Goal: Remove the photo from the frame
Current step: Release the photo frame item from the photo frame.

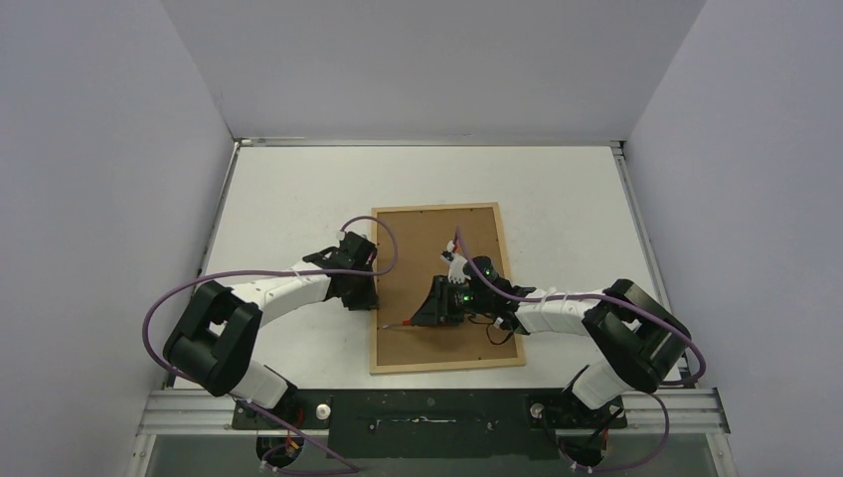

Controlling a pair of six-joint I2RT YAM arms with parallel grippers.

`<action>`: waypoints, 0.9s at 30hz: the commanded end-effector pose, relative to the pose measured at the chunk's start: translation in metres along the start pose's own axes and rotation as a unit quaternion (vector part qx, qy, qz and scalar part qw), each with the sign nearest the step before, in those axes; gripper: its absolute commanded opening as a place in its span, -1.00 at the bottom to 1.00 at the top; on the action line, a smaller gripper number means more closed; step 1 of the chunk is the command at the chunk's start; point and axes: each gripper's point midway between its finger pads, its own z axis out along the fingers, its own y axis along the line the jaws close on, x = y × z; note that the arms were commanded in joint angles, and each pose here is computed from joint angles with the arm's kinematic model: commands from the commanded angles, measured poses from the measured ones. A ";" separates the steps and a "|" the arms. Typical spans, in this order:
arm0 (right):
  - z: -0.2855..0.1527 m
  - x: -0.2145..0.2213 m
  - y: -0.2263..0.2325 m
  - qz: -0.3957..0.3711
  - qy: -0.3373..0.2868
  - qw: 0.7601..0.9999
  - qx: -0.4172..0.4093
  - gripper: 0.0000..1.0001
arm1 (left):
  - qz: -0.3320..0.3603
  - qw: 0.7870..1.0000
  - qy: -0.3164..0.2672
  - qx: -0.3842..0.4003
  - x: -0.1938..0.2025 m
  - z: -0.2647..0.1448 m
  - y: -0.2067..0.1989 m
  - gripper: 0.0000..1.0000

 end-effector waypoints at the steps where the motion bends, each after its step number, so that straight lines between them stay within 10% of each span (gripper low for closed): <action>1: 0.004 -0.004 0.005 -0.007 -0.013 1.000 -0.017 -1.00 | 0.014 0.999 0.037 0.007 0.023 0.003 0.001 -1.00; 27: 0.008 0.004 0.005 0.009 -0.001 1.000 -0.030 -1.00 | 0.012 0.999 0.037 0.017 0.023 0.004 -0.004 -1.00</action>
